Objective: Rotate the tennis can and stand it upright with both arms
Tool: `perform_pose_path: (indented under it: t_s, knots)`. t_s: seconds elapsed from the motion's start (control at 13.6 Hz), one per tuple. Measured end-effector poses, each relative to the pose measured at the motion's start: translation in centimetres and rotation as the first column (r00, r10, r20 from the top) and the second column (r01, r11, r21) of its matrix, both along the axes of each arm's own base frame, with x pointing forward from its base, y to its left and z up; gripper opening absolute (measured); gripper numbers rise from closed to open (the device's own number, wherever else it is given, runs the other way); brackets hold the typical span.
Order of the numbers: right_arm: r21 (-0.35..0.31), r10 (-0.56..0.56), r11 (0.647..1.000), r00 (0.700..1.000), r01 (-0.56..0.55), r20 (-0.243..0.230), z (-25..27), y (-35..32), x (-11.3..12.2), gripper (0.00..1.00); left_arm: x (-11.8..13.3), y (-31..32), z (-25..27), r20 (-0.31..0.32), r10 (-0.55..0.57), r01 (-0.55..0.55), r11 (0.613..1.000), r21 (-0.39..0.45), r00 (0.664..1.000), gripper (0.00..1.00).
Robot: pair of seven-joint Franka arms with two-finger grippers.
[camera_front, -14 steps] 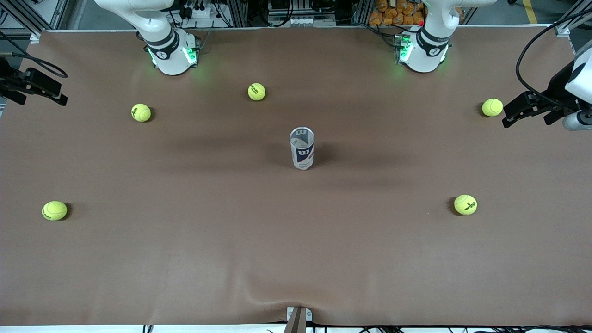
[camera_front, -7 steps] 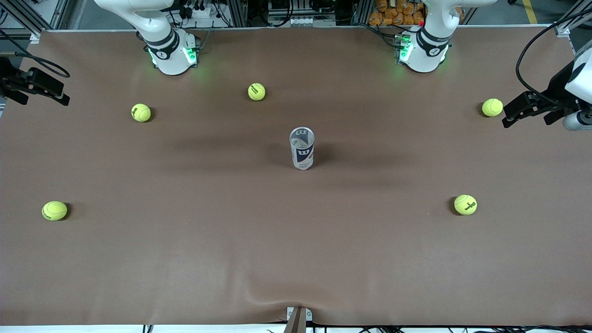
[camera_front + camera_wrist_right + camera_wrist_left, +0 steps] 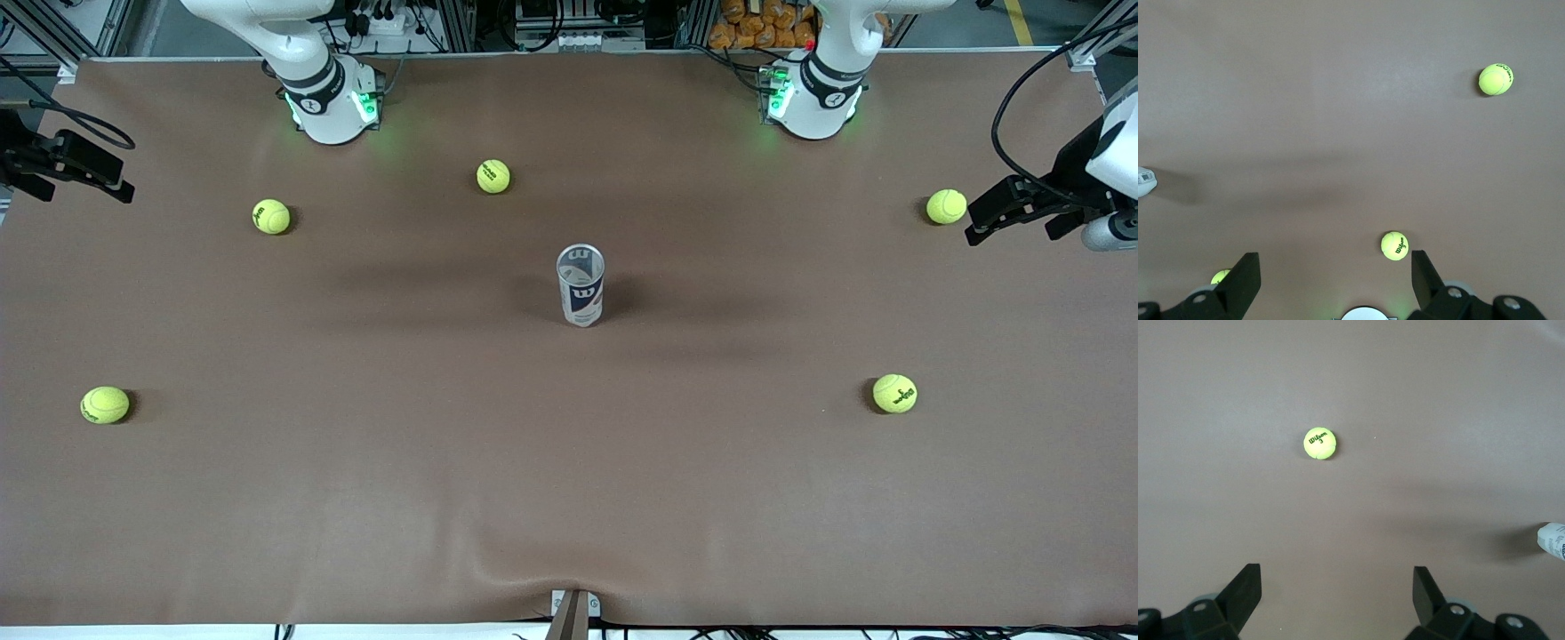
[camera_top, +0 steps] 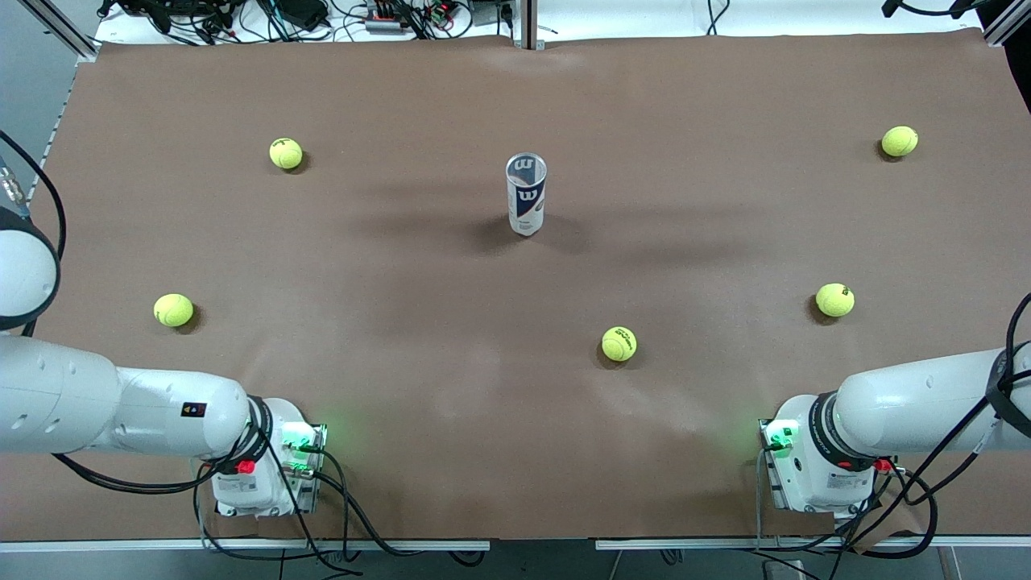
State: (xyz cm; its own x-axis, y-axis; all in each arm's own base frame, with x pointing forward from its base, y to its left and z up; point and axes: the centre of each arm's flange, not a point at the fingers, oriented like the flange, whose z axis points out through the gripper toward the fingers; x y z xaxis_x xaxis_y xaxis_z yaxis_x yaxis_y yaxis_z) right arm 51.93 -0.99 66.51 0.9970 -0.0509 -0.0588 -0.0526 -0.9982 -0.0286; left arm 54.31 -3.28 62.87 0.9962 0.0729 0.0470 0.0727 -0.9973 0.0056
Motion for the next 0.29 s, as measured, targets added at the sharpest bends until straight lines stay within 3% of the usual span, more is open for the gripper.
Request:
perform_pose_path:
  t_s: [0.29]
  knots:
    - [0.0, 0.0, 1.0, 1.0, 0.0, 0.0, 0.0, 0.02, 0.0, 1.0, -0.01, -0.08, 0.0, 0.0, -0.001, 0.001, 1.0, 0.0, 1.0, 1.0]
